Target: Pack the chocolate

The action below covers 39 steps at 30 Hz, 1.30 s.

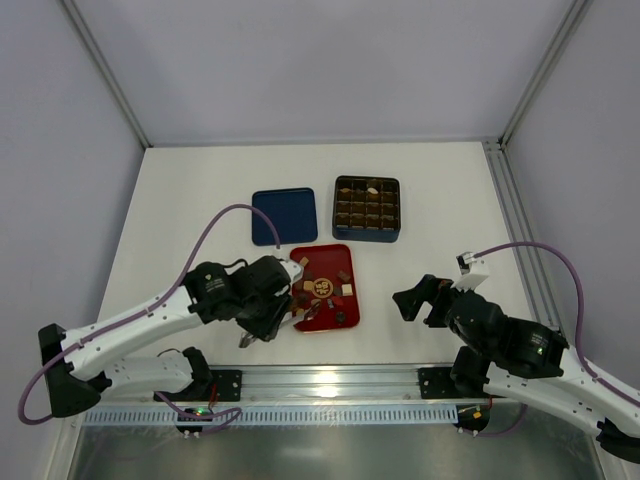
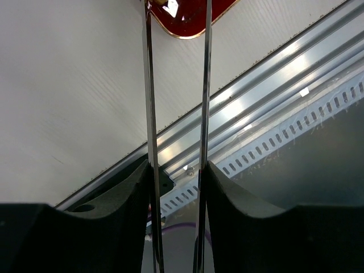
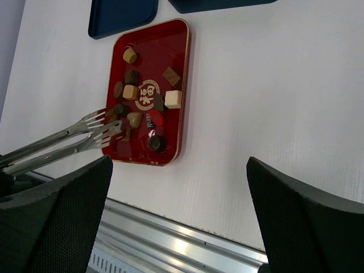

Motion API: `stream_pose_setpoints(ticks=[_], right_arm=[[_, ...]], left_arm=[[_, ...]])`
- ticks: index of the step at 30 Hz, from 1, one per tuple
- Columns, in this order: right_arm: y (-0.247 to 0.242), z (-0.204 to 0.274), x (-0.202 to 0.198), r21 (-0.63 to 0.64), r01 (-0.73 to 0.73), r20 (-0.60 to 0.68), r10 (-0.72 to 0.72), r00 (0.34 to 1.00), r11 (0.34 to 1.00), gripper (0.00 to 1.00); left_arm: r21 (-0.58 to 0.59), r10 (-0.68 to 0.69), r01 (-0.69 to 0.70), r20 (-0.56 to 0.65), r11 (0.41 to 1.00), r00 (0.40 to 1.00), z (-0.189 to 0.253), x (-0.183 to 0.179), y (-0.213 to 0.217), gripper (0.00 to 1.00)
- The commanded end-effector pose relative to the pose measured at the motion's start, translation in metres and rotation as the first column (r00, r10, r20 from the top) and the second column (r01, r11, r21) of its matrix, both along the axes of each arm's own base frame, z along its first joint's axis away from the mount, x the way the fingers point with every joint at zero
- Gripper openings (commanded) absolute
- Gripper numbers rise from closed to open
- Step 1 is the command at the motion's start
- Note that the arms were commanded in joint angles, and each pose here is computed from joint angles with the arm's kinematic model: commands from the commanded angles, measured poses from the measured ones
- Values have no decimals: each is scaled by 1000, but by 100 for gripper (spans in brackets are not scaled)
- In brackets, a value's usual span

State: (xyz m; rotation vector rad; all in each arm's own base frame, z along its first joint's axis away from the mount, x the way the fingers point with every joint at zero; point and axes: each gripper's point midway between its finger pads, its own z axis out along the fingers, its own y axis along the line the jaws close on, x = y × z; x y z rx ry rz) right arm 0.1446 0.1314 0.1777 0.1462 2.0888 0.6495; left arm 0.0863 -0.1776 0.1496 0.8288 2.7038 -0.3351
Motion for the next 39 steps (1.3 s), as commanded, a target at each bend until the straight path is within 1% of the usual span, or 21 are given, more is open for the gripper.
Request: stream_pose_setpoints(ticks=[1, 12, 30, 39], right_arm=[[2, 8, 4, 26, 14, 20, -14, 1000, 1000, 100], [1, 9, 3, 31, 15, 21, -16, 1000, 999, 100], [-7, 7, -1, 55, 28, 21, -29, 999, 998, 100], [-11, 6, -2, 63, 38, 19, -39, 999, 997, 100]], left_arm=[[-25, -2, 3, 12, 1000, 1000, 10, 1, -7, 40], [-24, -15, 16, 22, 1000, 1000, 17, 1, -10, 40], [15, -42, 42, 7, 999, 999, 13, 2, -18, 39], [5, -54, 54, 6, 999, 999, 16, 3, -25, 39]])
